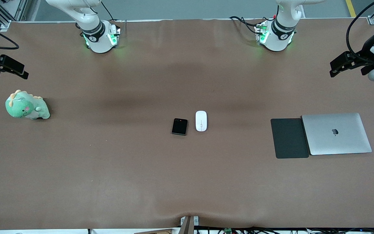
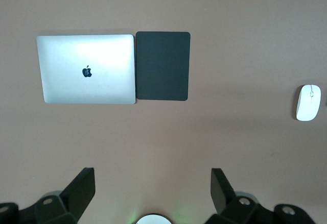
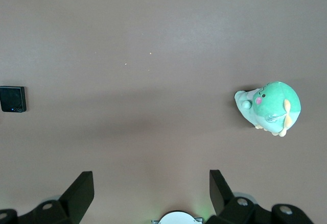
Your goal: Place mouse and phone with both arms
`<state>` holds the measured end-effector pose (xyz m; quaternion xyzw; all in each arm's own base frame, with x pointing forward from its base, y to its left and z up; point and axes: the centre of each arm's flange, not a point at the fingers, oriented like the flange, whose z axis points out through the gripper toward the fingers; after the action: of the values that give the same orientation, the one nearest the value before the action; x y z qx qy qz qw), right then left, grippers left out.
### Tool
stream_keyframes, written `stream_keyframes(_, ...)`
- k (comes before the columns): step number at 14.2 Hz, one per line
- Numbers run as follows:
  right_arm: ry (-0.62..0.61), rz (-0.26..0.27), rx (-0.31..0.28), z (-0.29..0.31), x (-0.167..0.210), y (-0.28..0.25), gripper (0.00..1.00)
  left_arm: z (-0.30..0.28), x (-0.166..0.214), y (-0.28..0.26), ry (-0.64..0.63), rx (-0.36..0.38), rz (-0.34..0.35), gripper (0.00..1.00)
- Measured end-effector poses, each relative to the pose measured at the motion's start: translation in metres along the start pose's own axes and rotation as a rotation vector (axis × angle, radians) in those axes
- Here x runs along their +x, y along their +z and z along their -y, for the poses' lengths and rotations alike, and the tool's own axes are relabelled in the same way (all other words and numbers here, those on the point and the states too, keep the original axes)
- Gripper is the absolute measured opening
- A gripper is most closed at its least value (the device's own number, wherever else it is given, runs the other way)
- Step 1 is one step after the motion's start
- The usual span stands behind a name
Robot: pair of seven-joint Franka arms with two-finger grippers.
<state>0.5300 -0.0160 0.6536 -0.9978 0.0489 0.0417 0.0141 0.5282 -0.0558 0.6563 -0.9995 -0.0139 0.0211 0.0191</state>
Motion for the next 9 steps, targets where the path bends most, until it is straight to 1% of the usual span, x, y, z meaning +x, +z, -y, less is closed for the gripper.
stream_keyframes(9, -0.002, 0.001, 0.0, 0.0012, -0.0001, 0.0001, 1.0, 0.0011, -0.0003, -0.0052, -0.002, -0.002, -0.011, 1.0)
